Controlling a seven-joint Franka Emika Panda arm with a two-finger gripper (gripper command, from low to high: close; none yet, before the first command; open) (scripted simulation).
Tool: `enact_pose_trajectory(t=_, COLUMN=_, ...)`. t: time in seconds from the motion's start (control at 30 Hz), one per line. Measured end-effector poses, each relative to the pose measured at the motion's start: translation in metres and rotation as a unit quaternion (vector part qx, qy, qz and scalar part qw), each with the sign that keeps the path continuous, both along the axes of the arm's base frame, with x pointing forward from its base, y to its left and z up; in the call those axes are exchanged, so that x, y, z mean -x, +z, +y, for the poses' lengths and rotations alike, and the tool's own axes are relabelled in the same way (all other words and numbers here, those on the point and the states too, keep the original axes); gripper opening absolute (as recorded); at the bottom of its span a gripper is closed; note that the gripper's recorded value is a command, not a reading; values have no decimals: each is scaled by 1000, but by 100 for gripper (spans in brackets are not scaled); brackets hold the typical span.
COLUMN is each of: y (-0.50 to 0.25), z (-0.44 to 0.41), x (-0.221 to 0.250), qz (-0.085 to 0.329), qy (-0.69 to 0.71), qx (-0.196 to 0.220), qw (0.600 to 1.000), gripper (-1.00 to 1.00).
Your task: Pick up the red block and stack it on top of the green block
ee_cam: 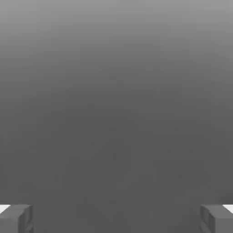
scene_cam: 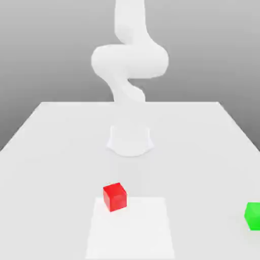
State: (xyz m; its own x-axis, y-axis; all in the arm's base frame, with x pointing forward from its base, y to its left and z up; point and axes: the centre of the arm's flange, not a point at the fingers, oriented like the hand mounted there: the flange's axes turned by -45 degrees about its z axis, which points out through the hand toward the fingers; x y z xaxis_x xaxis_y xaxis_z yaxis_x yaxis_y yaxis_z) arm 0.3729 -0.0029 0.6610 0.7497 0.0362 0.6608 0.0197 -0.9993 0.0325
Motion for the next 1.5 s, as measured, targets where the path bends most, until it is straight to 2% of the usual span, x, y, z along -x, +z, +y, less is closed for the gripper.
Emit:
enact_pose_trajectory(t=0.13, y=-99, z=-8, x=-34, qz=75, qy=32, qx=34, qw=996, gripper=0)
enact_pose_trajectory(t=0.3, y=-225, z=-22, x=-41, qz=168, qy=78, qx=61, qw=981, gripper=0)
enact_pose_trajectory(t=0.4, y=-300, z=-29, x=-27, qz=226, qy=112, qx=69, qw=965, gripper=0)
enact_pose_trajectory(t=0.6, y=-451, z=-38, x=33, qz=334, qy=185, qx=67, qw=922, gripper=0)
enact_pose_trajectory(t=0.77, y=-506, z=-39, x=43, qz=347, qy=193, qx=68, qw=915, gripper=0)
enact_pose_trajectory(t=0.8, y=-513, z=-39, x=44, qz=347, qy=193, qx=68, qw=915, gripper=-100)
enact_pose_trajectory(t=1.03, y=-515, z=-39, x=44, qz=348, qy=193, qx=67, qw=915, gripper=-100)
enact_pose_trajectory(t=1.3, y=-457, z=-37, x=43, qz=347, qy=195, qx=68, qw=915, gripper=-100)
enact_pose_trajectory(t=1.5, y=-441, z=79, x=-12, qz=340, qy=308, qx=114, qw=881, gripper=-100)
